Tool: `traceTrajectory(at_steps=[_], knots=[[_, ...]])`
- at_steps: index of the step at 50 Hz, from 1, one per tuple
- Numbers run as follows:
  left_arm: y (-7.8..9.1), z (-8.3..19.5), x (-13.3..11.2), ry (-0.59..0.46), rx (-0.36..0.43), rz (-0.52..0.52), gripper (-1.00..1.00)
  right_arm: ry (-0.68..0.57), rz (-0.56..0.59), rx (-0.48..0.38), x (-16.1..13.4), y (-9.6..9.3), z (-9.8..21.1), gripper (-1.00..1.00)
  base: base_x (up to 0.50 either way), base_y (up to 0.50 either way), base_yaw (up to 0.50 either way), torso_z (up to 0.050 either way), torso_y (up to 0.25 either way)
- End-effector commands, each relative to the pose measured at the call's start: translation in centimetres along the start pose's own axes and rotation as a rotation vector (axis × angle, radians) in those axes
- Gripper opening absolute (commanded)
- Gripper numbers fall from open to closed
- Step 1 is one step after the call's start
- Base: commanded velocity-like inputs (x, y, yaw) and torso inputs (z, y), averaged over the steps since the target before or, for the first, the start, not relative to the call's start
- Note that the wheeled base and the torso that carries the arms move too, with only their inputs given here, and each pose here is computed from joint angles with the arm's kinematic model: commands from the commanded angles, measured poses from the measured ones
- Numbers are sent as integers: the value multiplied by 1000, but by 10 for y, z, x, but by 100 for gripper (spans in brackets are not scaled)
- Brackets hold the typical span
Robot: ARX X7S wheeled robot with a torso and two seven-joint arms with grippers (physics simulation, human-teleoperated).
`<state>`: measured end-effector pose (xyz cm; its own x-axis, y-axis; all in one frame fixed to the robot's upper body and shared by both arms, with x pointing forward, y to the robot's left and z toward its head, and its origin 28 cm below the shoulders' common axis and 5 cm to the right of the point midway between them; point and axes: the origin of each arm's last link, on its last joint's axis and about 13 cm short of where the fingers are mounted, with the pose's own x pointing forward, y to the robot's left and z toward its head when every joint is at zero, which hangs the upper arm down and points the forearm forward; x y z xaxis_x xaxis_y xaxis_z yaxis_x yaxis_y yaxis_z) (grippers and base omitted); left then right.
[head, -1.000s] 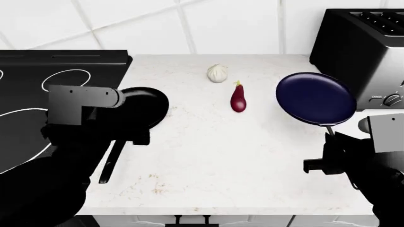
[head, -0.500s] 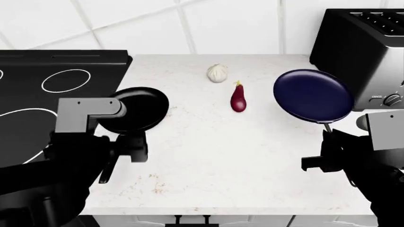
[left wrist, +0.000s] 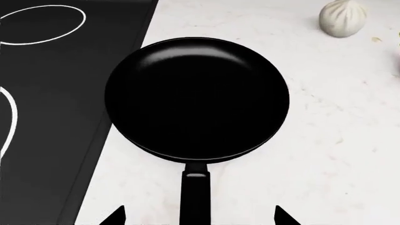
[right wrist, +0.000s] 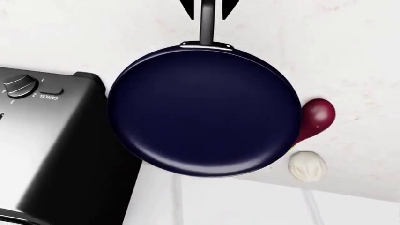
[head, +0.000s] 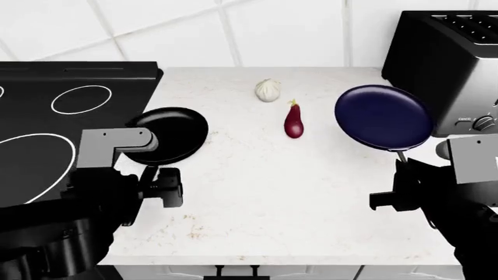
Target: Place both pans onto different burners. Then place the eggplant and the dumpling on different pans.
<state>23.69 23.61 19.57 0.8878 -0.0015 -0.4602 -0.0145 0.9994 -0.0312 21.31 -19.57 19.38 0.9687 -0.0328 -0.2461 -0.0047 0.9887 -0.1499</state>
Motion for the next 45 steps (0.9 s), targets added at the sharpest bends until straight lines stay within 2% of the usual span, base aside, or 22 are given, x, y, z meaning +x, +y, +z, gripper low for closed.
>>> traceTrajectory(at_steps=[1, 13, 14, 28, 45], knots=[[2, -4, 6, 37, 3, -1, 100, -53, -59, -11, 0, -4, 10, -100, 0, 0, 0, 10, 10], [3, -11, 12, 101, 3, -30, 100, -53, -59, -15, 0, -4, 10, -100, 0, 0, 0, 0, 1], [3, -10, 11, 98, 3, -32, -100, -53, -59, -15, 0, -4, 11, -100, 0, 0, 0, 0, 10], [3, -5, 4, 67, 5, -52, -100, -62, -61, -11, -2, -4, 12, -100, 0, 0, 0, 1, 1], [7, 8, -4, -25, 16, -21, -100, -83, -59, -9, -6, -3, 18, -100, 0, 0, 0, 1, 3]])
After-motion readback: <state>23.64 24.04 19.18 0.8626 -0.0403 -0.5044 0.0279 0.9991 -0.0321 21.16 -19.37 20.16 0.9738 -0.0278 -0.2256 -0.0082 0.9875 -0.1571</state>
